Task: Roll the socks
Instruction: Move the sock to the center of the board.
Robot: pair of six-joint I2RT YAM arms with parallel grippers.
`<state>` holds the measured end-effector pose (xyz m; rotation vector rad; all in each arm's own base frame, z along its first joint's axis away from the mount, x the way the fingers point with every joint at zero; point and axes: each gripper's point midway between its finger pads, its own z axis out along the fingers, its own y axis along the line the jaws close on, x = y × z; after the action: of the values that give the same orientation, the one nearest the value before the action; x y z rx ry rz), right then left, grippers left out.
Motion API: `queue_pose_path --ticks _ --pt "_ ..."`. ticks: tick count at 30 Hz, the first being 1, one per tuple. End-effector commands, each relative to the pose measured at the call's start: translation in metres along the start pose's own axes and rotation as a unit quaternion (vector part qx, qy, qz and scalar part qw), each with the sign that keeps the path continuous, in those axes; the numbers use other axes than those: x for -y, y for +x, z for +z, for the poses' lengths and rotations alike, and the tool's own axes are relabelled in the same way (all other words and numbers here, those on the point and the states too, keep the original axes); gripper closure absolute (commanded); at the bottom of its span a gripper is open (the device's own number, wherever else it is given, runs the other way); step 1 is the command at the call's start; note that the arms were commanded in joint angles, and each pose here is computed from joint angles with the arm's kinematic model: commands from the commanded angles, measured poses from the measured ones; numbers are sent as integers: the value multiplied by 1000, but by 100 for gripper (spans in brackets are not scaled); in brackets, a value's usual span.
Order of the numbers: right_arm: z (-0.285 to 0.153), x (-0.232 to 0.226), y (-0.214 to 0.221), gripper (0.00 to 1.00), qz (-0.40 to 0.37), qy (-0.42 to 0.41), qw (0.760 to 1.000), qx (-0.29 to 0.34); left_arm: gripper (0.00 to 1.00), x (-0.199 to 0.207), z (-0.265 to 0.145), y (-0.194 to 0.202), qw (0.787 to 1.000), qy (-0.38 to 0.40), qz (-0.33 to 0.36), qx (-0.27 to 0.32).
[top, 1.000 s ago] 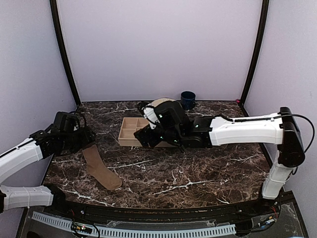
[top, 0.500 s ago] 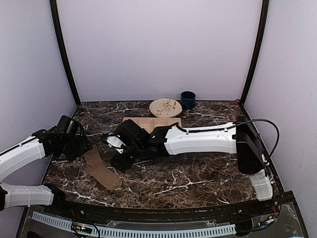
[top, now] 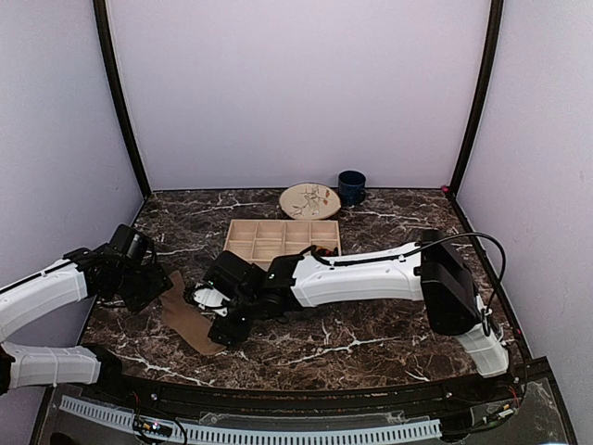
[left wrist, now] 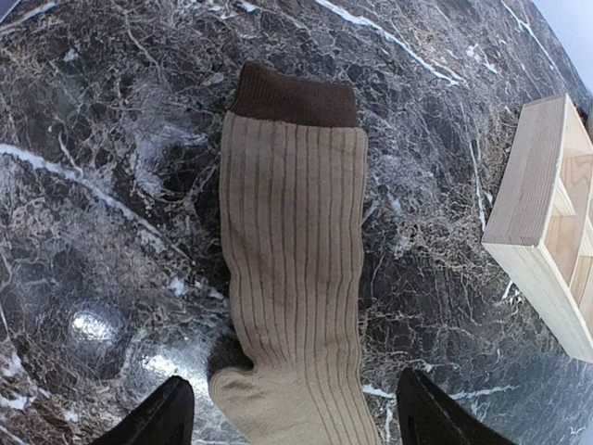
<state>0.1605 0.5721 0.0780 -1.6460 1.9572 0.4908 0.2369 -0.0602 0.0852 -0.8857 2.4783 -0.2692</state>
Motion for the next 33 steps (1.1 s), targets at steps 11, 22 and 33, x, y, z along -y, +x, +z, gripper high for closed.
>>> queue_pose_path --ticks 11,22,33 --pt "21 -30 13 12 -50 -16 998 -19 22 -15 2 13 999 -13 -31 -20" --pt "43 -22 17 13 -52 11 998 -25 22 -15 -2 14 999 -6 -37 -21" --pt "54 -23 19 15 -56 8 998 -27 22 -20 -5 15 999 -14 -33 -22"
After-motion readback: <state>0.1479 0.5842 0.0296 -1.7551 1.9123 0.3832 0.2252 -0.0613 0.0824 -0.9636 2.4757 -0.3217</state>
